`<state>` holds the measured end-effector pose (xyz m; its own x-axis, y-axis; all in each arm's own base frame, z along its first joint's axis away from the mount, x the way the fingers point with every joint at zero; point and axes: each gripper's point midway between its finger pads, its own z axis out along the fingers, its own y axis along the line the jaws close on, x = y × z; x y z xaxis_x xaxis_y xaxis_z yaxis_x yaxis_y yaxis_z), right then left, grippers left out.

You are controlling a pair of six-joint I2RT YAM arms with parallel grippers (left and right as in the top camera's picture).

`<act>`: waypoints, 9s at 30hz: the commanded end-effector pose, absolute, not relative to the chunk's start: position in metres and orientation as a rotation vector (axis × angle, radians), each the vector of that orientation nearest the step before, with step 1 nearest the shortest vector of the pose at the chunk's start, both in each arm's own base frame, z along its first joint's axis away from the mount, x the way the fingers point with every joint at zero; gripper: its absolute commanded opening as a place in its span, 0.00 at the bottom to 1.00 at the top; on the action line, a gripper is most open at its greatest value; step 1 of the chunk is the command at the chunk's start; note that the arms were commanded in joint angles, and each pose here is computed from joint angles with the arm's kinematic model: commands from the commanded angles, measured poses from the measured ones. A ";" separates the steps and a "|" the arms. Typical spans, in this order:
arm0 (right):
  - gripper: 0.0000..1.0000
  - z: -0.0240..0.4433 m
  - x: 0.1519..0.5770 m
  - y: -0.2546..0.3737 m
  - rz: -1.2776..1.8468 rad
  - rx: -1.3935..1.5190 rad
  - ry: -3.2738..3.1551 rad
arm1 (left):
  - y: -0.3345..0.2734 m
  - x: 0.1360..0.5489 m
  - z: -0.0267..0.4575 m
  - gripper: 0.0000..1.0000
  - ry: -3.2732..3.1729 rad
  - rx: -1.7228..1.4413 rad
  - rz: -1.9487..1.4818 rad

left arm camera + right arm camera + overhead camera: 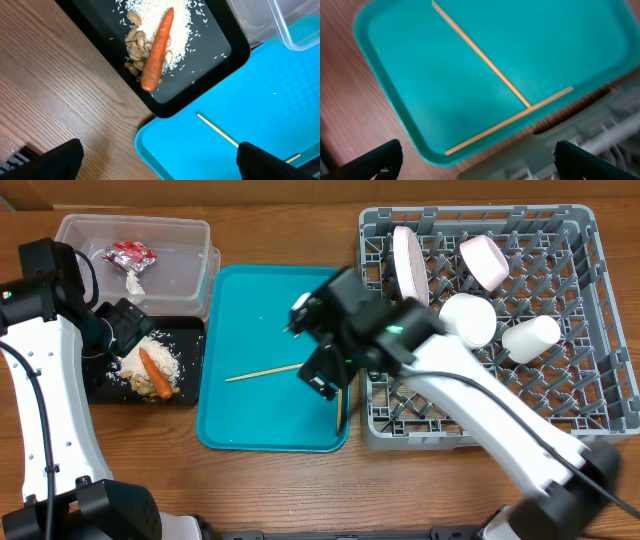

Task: Sort waste into correct bins and load items into the dishwasher

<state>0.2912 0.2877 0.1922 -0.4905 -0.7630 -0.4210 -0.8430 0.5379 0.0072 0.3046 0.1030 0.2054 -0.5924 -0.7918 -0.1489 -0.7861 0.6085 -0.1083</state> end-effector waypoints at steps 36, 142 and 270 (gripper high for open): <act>0.34 -0.005 0.300 0.338 0.398 -1.852 2.374 | 0.105 0.296 0.202 0.99 2.693 -1.314 -0.024; 0.04 0.155 0.321 0.180 0.443 -0.004 3.022 | 0.108 0.300 0.203 0.99 2.677 -1.301 -0.011; 0.04 0.140 0.347 0.185 0.301 -0.267 2.921 | 0.108 0.301 0.203 1.00 2.674 -1.299 -0.013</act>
